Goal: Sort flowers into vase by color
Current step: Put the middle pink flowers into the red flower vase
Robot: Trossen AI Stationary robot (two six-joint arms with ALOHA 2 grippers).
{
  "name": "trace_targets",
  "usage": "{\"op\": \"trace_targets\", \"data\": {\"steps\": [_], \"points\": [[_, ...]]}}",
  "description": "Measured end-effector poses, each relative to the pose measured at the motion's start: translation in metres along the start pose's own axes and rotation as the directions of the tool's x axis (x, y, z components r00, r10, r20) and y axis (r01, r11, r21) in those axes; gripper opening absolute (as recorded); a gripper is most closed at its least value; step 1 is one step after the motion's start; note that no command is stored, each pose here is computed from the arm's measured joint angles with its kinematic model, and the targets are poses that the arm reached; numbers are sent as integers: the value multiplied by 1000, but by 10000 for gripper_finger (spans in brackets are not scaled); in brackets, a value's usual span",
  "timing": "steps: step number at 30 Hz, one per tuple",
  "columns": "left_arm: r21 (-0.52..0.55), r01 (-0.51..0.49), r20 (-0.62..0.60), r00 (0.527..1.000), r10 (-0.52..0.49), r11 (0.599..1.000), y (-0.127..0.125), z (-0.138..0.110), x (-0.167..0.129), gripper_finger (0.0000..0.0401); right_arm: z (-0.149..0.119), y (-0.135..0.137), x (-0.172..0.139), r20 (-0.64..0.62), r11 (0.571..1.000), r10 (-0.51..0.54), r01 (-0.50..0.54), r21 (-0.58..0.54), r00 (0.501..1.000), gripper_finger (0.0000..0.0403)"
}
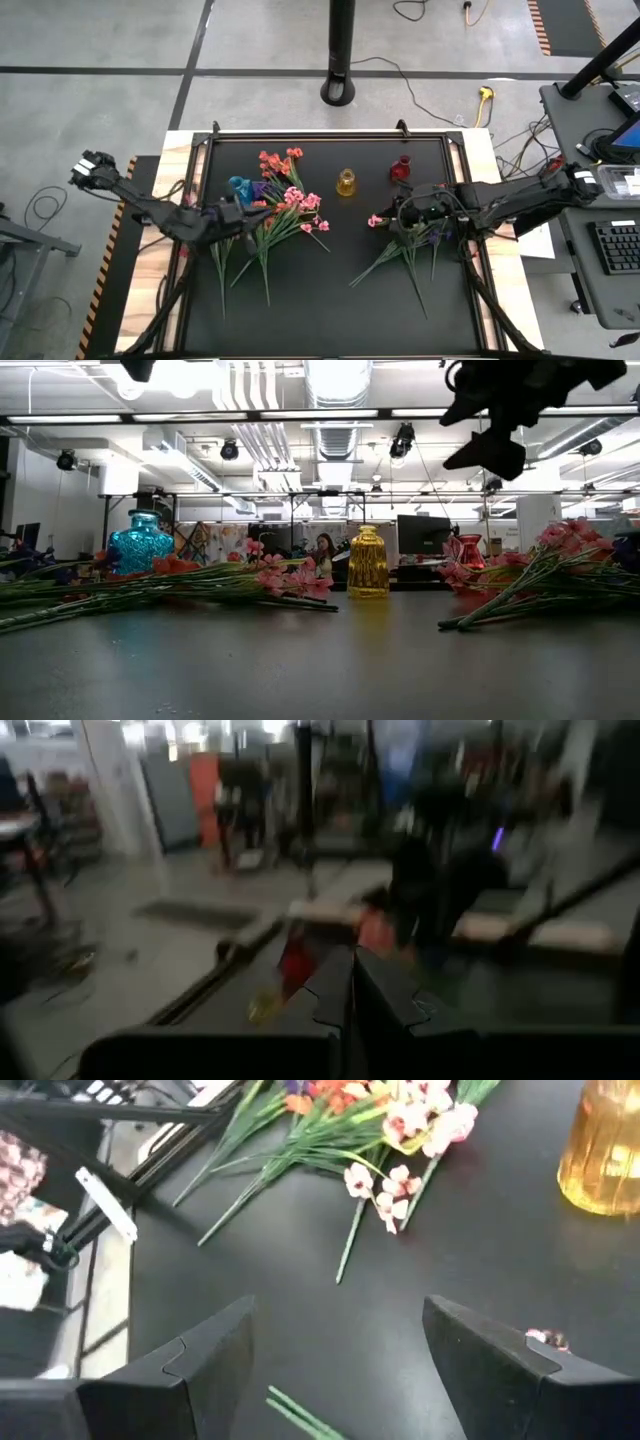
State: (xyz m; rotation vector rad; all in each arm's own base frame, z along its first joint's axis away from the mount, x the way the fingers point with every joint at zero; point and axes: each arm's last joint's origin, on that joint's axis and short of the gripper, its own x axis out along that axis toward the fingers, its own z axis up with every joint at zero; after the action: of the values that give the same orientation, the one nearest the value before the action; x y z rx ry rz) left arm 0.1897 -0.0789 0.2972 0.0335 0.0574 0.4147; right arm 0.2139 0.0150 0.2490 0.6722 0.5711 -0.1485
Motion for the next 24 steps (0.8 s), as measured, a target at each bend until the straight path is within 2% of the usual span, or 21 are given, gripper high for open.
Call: {"op": "trace_targets", "data": {"steps": [2,4,8,11,15,18,19,21,22,24], "points": [[-11,-68,-58,996,67,998,-2,15,8,0,2,1,0,-44,992,-60,65,108,997,274],[6,-127,-114,985,127,992,-2,26,14,0,-3,-2,3,-127,966,-141,164,198,982,274],[89,-158,-204,963,174,983,-7,44,24,0,-26,-6,7,-325,877,-253,358,319,911,274],[152,-153,-243,952,187,976,-13,50,31,0,-44,0,9,-436,806,-266,446,388,860,274],[211,-148,-301,931,208,966,-25,39,40,0,-60,18,9,-486,725,-215,472,502,847,272],[305,-129,-353,905,238,943,-30,25,45,0,-62,31,6,-524,688,-179,487,538,833,266],[347,-117,-379,890,253,931,-31,19,45,0,-59,36,5,-525,703,-167,474,530,834,263],[411,-87,-417,867,272,908,-33,10,47,0,-50,48,4,-531,801,-116,395,450,839,258],[444,-70,-433,856,283,893,-33,5,48,0,-44,52,5,-537,836,-112,371,403,836,255],[490,-36,-460,838,294,871,-35,-2,49,0,-34,57,6,-549,909,-165,342,238,820,248]]}}
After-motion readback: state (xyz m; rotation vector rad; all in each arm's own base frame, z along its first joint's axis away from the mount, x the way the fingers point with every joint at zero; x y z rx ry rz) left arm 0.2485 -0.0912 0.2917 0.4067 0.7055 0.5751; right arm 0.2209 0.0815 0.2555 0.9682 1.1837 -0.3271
